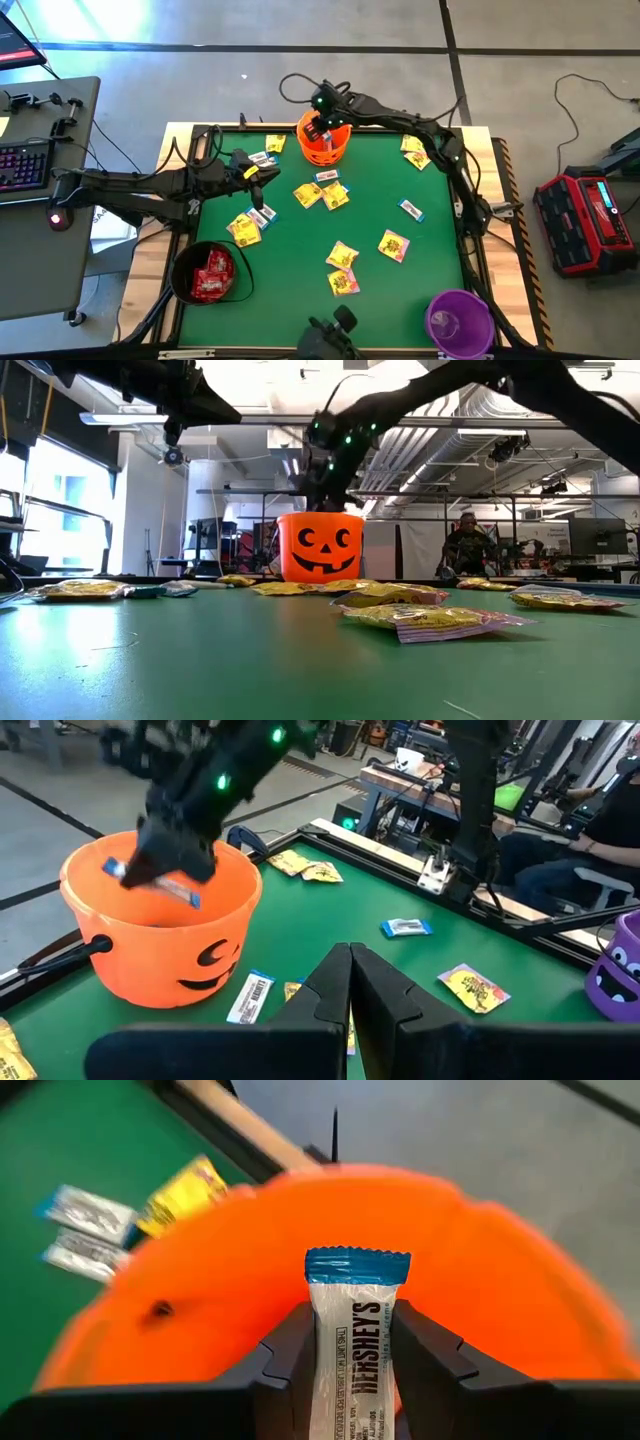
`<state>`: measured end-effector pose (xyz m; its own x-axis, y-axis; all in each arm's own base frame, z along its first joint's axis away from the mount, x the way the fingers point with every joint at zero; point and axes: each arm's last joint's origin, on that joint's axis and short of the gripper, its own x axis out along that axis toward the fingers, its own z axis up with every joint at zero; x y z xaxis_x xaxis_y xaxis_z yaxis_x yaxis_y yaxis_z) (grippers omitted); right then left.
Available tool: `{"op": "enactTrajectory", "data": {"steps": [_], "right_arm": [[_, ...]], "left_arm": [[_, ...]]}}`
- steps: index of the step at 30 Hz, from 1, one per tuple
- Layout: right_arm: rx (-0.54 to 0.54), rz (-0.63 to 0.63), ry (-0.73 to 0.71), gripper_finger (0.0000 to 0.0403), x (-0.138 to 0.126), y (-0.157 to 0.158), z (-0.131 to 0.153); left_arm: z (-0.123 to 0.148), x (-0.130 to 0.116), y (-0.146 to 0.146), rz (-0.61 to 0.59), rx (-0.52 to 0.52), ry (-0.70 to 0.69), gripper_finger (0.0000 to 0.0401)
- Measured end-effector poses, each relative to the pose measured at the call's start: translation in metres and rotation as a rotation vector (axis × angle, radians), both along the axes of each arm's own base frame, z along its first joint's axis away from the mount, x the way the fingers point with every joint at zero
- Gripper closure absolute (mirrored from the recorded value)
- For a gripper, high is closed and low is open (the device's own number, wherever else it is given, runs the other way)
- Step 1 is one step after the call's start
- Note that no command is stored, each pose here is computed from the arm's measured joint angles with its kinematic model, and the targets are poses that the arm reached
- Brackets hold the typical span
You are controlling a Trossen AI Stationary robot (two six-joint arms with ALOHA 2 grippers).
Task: Sort candy by brand, put in halloween buckets
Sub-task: Put the white chocolate into the orange bucket
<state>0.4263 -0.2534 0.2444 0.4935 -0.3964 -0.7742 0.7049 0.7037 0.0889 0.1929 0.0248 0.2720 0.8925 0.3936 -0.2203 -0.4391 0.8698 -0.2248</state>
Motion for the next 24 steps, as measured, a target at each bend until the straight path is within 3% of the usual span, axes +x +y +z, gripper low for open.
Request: {"op": "enactTrajectory", "data": {"steps": [17, 24], "right_arm": [[0.075, -0.028, 0.041, 0.0308, 0.001, -0.007, -0.027], [0.093, -0.006, 0.053, 0.0262, 0.0, -0.004, -0.026]], "left_arm": [[0.0, 0.0, 0.001, 0.024, 0.01, 0.003, 0.0401], [0.0, 0.0, 0.001, 0.025, 0.005, 0.0, 0.0401]]}}
